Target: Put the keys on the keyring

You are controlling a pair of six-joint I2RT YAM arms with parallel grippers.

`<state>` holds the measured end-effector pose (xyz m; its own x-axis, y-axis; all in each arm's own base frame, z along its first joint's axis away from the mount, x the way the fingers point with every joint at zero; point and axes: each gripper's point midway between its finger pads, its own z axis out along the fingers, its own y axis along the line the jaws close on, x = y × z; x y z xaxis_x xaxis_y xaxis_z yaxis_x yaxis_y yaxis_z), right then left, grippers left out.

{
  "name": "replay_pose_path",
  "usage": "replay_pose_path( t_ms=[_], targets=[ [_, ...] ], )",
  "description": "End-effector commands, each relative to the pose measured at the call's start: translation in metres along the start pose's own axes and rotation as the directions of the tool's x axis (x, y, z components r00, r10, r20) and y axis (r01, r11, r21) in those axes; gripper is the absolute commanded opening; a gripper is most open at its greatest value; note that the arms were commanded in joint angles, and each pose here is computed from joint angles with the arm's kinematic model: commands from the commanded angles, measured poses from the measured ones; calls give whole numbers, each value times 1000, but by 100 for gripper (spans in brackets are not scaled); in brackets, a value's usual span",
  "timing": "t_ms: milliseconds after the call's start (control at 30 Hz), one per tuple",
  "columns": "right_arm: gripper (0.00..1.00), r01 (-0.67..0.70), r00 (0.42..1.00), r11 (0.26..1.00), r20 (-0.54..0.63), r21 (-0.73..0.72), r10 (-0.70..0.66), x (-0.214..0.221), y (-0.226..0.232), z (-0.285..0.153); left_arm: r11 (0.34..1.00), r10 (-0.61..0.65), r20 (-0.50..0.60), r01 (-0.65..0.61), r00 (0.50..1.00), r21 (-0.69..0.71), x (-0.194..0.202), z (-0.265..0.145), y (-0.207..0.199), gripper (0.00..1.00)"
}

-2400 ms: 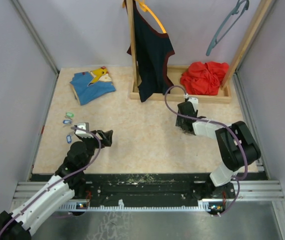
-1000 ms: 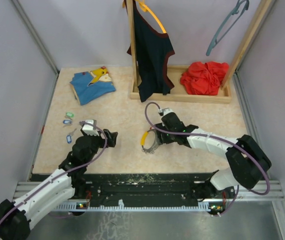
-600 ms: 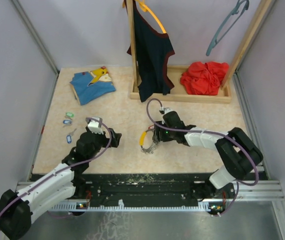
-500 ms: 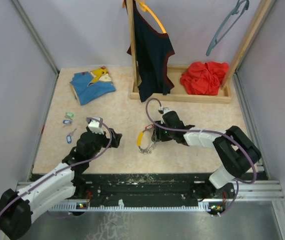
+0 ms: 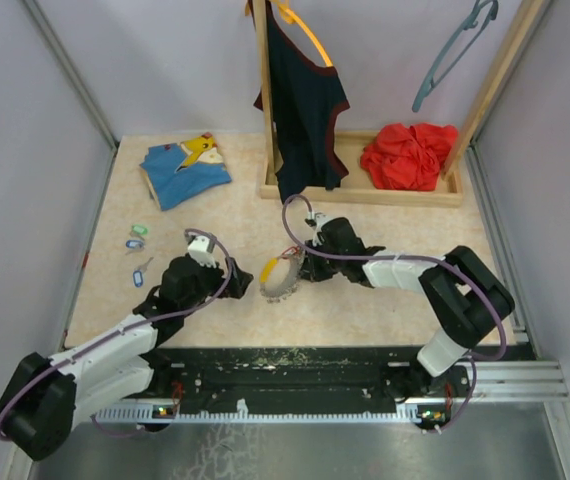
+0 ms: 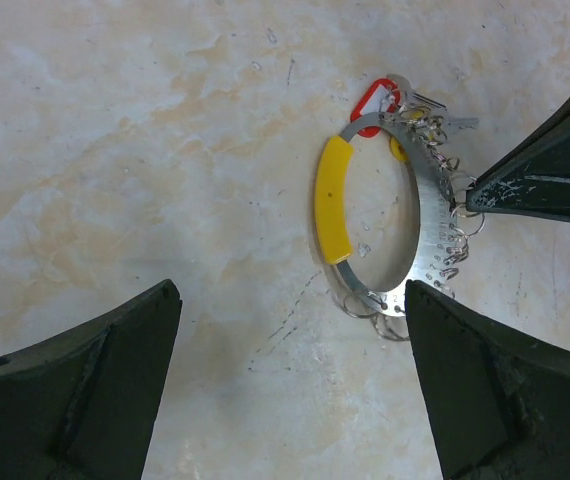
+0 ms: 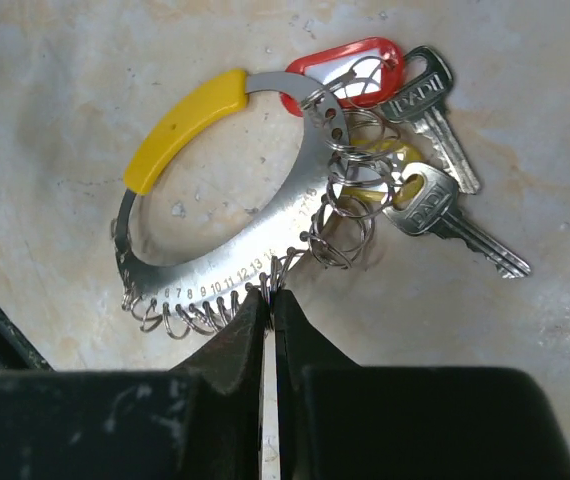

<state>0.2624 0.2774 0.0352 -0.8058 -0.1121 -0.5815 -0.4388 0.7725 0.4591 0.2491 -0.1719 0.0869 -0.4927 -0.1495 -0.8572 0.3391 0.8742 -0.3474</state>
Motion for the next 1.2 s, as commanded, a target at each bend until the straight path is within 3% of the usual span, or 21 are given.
replay_pose_path(
  t_ms=[0, 233, 433, 633, 733, 900, 1167],
  targets=[
    [0, 123, 988, 983, 113, -136, -108, -42, 35, -10, 992, -71, -5, 71, 997, 106, -16, 9, -21, 96],
    [0, 209, 971, 957, 162, -199, -179, -49, 50, -20, 963, -207, -76, 217, 975, 161, -17, 15, -20, 92],
    [0, 209, 967, 945, 196, -253, -162, -48, 61, -25, 920, -324, -192, 356, 926, 166, -1, 24, -23, 86],
    [0, 214, 962, 933, 230, -291, -148, -53, 74, -33, 902, -354, -269, 403, 896, 154, 16, 28, -24, 86],
    [0, 214, 960, 937, 236, -275, -150, -56, 75, -35, 902, -320, -282, 382, 904, 200, 14, 24, -31, 85],
    [0, 200, 968, 963, 189, -182, -165, -53, 68, -33, 931, -179, -195, 230, 964, 285, -4, 16, -39, 83],
    [0, 178, 975, 980, 152, -89, -163, -56, 69, -35, 911, 13, -89, 25, 996, 411, -19, 6, -66, 79]
  ],
)
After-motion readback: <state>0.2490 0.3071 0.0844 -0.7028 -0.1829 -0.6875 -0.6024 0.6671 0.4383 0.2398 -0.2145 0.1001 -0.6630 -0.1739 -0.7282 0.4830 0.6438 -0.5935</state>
